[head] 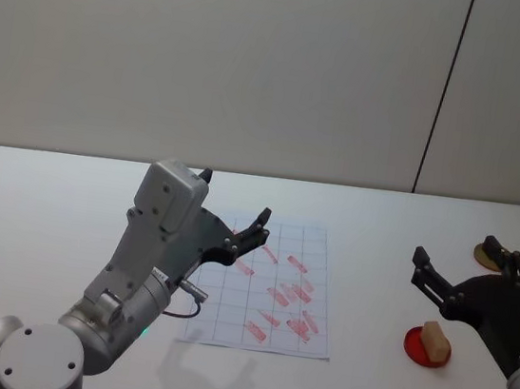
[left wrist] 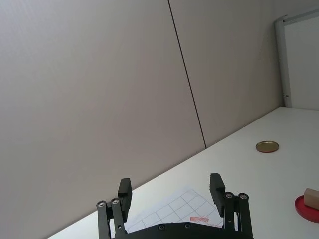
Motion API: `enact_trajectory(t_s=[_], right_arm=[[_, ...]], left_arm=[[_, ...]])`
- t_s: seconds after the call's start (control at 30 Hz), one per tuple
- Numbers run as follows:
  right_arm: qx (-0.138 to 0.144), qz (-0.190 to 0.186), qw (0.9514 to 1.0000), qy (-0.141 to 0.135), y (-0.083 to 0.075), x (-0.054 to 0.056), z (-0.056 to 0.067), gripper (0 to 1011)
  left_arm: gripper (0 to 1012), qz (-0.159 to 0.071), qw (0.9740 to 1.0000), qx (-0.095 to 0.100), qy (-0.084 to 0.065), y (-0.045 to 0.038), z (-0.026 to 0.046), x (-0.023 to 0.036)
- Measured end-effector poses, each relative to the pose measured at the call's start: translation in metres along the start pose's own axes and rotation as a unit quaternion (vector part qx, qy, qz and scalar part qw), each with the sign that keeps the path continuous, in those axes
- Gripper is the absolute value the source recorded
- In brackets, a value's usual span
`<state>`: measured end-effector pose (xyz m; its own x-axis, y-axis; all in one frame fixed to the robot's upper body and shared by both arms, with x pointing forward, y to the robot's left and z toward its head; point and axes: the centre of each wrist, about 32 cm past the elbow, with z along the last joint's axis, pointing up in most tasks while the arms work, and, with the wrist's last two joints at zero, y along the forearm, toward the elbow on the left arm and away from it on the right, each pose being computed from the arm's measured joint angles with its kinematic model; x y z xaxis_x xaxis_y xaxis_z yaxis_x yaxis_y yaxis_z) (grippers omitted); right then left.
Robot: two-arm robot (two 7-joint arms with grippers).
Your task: Use the one hand to pick up the stamp and affix it onto the A4 paper.
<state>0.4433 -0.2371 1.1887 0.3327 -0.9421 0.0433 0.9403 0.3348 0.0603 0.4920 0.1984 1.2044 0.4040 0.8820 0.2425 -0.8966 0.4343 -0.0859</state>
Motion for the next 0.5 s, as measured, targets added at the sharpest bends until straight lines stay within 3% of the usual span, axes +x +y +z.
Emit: enact_trajectory(t_s=[0.2, 0.5], right_arm=[[-0.001, -0.002, 1.0, -0.001, 0.001, -0.002, 0.002, 1001], [-0.017, -0.016, 0.9997, -0.012, 0.006, -0.017, 0.012, 1001]], left_arm=[[993, 0.0, 1.0, 0.0, 0.0, 0.0, 0.0, 0.0], [993, 0.0, 1.0, 0.0, 0.0, 0.0, 0.0, 0.0]])
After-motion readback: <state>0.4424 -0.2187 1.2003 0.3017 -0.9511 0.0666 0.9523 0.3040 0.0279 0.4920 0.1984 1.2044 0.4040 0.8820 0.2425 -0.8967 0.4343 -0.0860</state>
